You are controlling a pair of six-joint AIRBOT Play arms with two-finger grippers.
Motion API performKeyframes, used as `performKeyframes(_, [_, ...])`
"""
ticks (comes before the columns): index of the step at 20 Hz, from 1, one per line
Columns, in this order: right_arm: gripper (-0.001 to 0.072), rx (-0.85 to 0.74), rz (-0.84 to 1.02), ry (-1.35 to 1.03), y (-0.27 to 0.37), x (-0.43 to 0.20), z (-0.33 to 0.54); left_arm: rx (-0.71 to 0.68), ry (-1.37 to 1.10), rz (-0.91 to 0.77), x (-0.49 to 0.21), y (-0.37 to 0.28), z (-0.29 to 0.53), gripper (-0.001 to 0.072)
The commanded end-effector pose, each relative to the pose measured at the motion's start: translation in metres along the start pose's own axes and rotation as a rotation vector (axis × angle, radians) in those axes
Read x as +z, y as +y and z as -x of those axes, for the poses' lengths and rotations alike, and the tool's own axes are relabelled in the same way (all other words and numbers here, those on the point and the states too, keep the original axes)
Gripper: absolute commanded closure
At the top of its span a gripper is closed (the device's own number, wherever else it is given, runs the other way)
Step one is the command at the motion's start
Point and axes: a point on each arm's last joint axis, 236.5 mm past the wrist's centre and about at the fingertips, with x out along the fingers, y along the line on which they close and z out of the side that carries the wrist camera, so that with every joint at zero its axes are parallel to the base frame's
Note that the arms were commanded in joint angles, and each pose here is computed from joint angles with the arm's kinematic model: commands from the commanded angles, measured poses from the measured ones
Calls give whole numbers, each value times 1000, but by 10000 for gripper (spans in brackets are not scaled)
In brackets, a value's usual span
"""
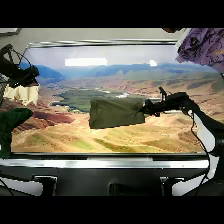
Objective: Fold the clothes and pants, and hang the long-sleeved shirts on hangers.
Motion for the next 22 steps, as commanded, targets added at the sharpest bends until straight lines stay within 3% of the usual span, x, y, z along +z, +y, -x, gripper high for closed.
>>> performKeyframes(1, [684, 6, 15, -76, 19, 32, 16, 0, 0, -1, 0, 0, 0, 691])
performKeyframes(5, [683, 31, -27, -287, 44, 106, 84, 0, 0, -1, 0, 0, 0, 691])
performKeyframes(11, [683, 42, -122, -489, 38, 159, 177, 0, 0, -1, 0, 0, 0, 691])
performKeyframes(17, [683, 9, -294, -750, -5, 199, 285, 5, 15, 10, -4, 1, 0, 691])
performKeyframes(22, [684, -64, -415, -906, -57, 195, 364, 7, 24, 10, -6, 1, 0, 691])
